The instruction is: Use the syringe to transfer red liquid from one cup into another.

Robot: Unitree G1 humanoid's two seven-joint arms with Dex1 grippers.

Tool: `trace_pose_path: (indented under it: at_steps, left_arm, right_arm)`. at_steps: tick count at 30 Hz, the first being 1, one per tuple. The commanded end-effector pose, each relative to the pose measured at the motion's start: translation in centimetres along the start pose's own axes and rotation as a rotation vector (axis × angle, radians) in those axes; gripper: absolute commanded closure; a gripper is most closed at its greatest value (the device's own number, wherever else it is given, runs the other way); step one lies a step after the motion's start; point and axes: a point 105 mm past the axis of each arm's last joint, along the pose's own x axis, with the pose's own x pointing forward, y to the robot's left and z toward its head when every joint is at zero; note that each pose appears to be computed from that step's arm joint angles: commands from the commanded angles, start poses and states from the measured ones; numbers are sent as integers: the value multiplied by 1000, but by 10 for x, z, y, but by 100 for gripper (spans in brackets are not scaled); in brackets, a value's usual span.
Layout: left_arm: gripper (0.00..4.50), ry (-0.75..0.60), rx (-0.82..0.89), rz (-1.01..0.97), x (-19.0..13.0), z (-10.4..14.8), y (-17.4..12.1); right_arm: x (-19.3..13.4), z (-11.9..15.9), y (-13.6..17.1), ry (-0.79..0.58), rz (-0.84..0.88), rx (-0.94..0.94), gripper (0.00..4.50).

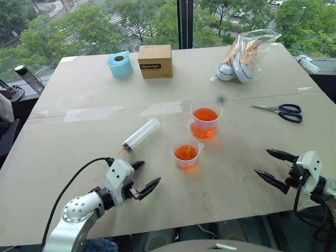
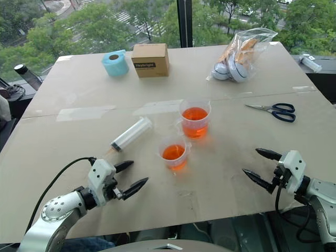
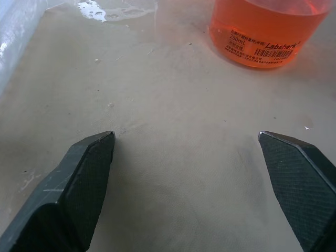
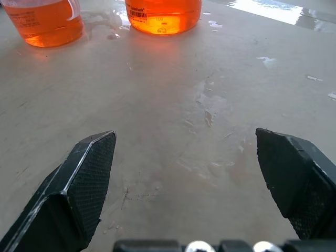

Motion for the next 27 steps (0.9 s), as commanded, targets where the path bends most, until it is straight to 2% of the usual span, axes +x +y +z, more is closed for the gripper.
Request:
trace_pose_path:
  at_steps: [1, 4, 7, 14, 18, 22, 27]
  left_arm:
    - [4, 72, 4, 19, -5, -5, 4]
    - [4, 23, 30, 51, -3, 34, 16]
    - [4, 56, 43, 91, -7, 60, 28]
    - [4, 257, 64, 20, -18, 110, 51]
    - [4, 436, 87, 2, -25, 129, 68]
    - [4, 514, 92, -28, -15, 146, 78]
    - [4, 586, 180, -47, 15, 169, 97]
  right_arm:
    - [-2, 13, -3, -41, 16, -39, 0]
    - [1, 33, -3, -74, 60, -54, 0]
    - [8, 62, 4, -136, 116, -59, 0]
    - [30, 126, 28, -221, 253, -100, 0]
    - [41, 158, 41, -258, 294, -110, 0]
    - [50, 171, 58, -267, 345, -128, 0]
    - [57, 175, 69, -182, 352, -153, 0]
